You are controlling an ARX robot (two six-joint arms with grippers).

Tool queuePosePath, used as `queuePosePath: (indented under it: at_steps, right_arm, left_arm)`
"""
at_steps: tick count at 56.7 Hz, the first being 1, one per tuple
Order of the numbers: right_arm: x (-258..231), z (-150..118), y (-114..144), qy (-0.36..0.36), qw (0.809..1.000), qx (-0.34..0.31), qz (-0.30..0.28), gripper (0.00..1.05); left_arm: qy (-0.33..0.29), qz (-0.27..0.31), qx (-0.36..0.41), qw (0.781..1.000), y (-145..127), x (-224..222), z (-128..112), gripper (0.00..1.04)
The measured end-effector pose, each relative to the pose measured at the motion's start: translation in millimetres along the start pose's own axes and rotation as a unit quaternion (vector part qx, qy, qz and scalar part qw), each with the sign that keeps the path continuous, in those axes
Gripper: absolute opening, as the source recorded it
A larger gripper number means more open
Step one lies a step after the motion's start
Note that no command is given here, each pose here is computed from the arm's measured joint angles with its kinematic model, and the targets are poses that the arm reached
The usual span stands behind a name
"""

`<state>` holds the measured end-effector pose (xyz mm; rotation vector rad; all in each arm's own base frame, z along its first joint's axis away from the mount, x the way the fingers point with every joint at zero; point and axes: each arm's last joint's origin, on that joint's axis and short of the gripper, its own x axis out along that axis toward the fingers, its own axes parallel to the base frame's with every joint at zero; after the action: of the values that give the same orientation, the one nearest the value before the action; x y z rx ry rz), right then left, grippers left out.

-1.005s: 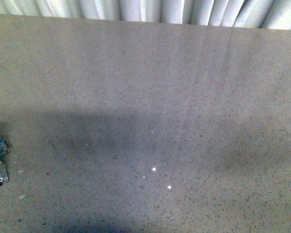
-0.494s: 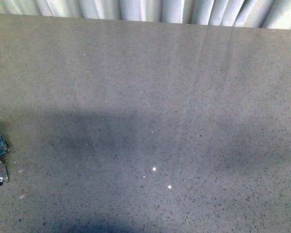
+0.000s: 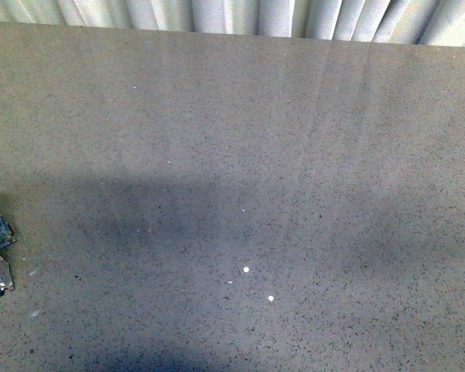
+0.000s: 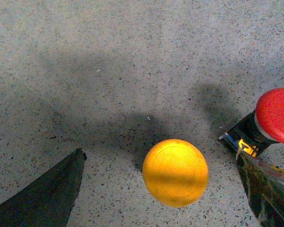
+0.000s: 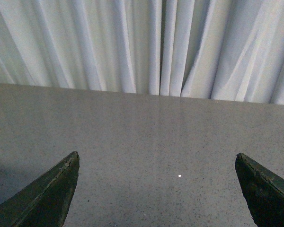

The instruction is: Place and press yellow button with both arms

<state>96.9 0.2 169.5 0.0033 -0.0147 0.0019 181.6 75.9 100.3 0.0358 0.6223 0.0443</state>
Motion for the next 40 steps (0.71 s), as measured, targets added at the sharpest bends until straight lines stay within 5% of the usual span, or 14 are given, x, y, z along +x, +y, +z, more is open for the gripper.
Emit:
queuePosePath:
  at_steps: [40]
  right_arm:
    - [0,0,0,0.000,1.000,0.000,0.000,0.96]
  left_arm:
    - [0.011,0.009,-0.009,1.000,7,16,3,0.96]
